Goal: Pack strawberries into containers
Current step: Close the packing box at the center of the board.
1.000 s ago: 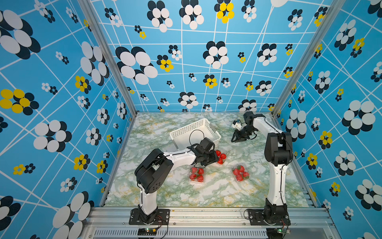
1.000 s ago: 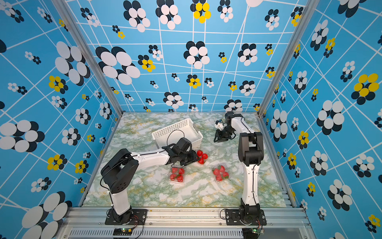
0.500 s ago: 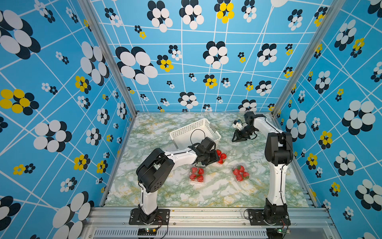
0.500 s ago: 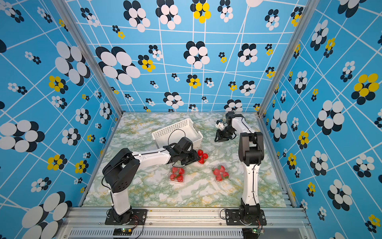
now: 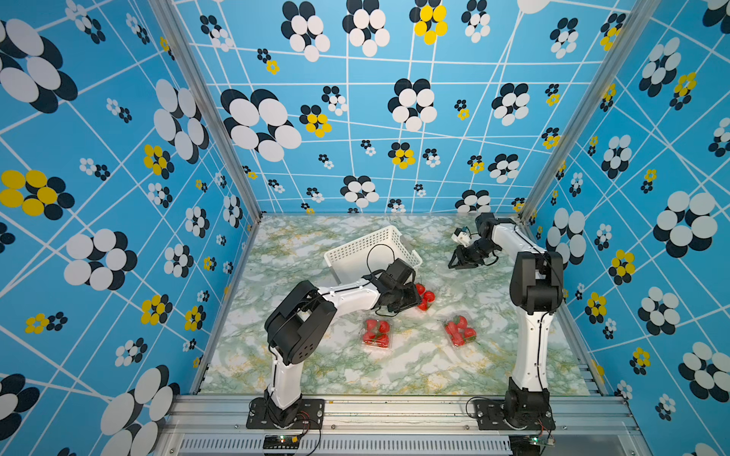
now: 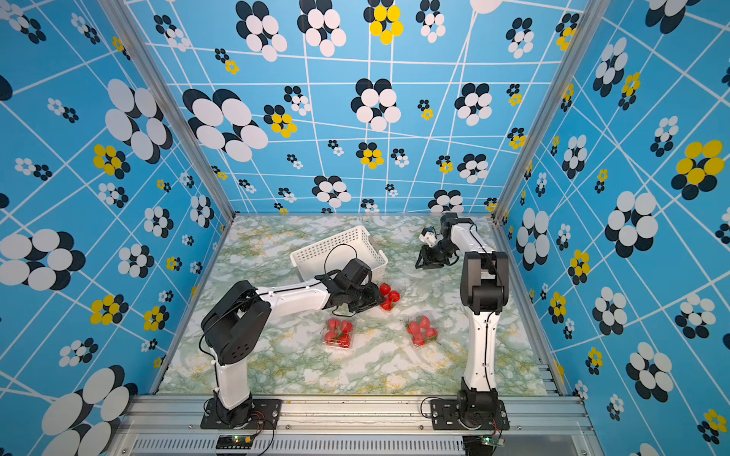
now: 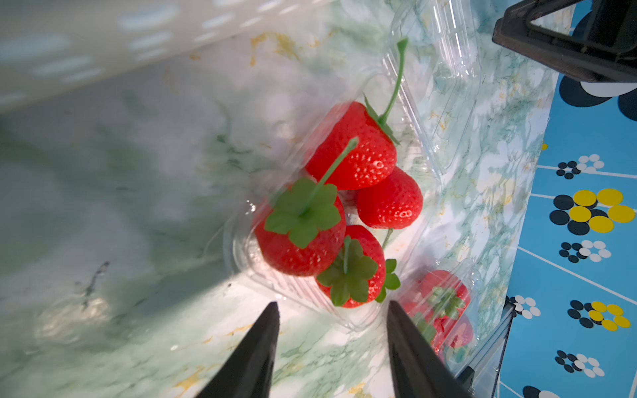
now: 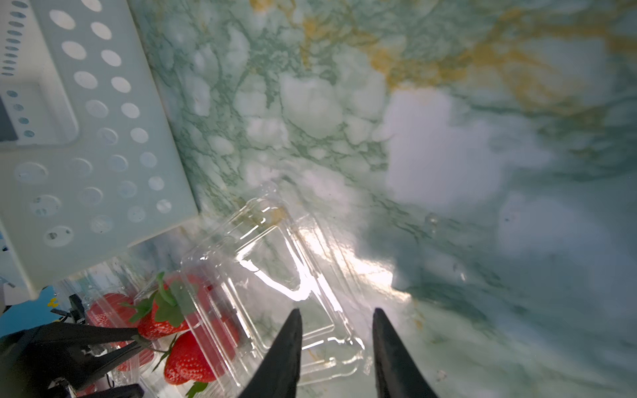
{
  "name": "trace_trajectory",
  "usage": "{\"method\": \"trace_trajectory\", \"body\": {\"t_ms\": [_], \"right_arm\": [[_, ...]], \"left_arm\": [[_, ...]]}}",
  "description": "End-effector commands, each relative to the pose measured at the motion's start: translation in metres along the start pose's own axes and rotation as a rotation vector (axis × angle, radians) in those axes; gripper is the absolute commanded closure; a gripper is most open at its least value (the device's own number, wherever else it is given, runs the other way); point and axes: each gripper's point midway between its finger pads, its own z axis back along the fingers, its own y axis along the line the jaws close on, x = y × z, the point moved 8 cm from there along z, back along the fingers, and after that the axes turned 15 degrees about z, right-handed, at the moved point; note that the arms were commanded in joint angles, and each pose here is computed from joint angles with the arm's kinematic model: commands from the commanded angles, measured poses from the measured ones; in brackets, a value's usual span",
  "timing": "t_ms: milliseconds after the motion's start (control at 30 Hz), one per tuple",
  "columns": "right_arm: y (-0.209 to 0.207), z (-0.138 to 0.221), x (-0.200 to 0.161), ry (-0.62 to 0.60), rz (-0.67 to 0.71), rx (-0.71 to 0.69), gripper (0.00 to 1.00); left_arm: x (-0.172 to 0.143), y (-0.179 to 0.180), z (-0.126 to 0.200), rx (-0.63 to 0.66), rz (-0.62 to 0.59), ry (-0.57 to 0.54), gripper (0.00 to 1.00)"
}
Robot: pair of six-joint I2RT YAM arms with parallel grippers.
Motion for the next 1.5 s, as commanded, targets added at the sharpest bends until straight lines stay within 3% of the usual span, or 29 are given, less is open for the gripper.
{"method": "trace_trajectory", "body": {"t_ms": [0,533,1000,1467], "right_arm": [[-0.002,-0.013,-0.001,0.01,-0.014,0.048,0.64],[0.019,-0.013,-0.013,-0.045,-0.024,0.198,0.63],[0.052,0.031,-0.017,-0.166,0.023,0.311,0.63],[0.08,0.044,-0.033,-0.238,0.008,0.429,0.6]], "left_arm": [[0.004,0.003,-0.004,0.028,-0.005,-0.012,0.48],[0.011,0.004,-0.005,0.022,0.0,-0.025,0.49],[0.012,0.005,-0.008,0.038,0.002,-0.022,0.49],[0.013,0.006,-0.01,0.041,-0.001,-0.015,0.49]]}}
